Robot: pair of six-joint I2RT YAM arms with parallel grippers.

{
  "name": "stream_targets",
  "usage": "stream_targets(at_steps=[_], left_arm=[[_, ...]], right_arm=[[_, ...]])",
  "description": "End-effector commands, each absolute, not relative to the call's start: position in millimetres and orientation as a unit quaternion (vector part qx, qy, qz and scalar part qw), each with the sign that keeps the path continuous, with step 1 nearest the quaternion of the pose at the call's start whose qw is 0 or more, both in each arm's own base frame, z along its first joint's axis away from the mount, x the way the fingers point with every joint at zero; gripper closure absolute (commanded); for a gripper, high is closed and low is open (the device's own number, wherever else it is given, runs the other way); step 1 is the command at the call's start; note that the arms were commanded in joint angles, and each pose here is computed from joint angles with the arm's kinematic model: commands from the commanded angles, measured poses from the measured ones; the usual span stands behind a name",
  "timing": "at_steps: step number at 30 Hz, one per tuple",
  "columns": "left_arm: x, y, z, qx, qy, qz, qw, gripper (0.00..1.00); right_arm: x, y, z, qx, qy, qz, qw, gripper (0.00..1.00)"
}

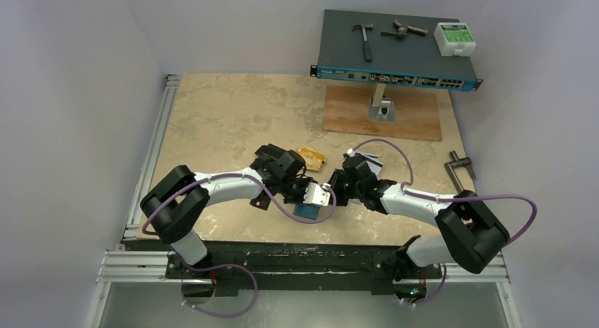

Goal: Put the credit cards into the card holder
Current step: Close the card holder at the center of the board.

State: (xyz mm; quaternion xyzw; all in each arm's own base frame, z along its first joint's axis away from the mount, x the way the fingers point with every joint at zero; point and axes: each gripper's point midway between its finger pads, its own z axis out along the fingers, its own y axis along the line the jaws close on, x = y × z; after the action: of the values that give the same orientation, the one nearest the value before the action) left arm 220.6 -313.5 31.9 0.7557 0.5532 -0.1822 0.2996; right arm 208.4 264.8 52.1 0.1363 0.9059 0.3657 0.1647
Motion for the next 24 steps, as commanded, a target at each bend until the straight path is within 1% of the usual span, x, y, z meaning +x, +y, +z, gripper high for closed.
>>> stream_targets(at_steps=[1, 8, 16, 24], left_arm=[[216, -310, 17, 0.753, 0.565, -0.179, 0.285, 0.71], [213, -307, 15, 0.750, 0.572, -0.180, 0.279, 0.71], [212, -308, 18, 0.747, 0.573, -0.184, 0.282, 0.72], [212, -309, 21, 0.741, 0.580, -0.188, 0.283, 0.73]], right_arm=[[214, 278, 70, 0.126, 0.895, 0.396, 0.163, 1.00], [225, 275, 50, 0.134, 0.912, 0.351, 0.161, 1.00], [237, 264, 52, 0.139, 0.925, 0.301, 0.184, 1.00], [227, 275, 38, 0.111, 0.938, 0.288, 0.157, 1.00]])
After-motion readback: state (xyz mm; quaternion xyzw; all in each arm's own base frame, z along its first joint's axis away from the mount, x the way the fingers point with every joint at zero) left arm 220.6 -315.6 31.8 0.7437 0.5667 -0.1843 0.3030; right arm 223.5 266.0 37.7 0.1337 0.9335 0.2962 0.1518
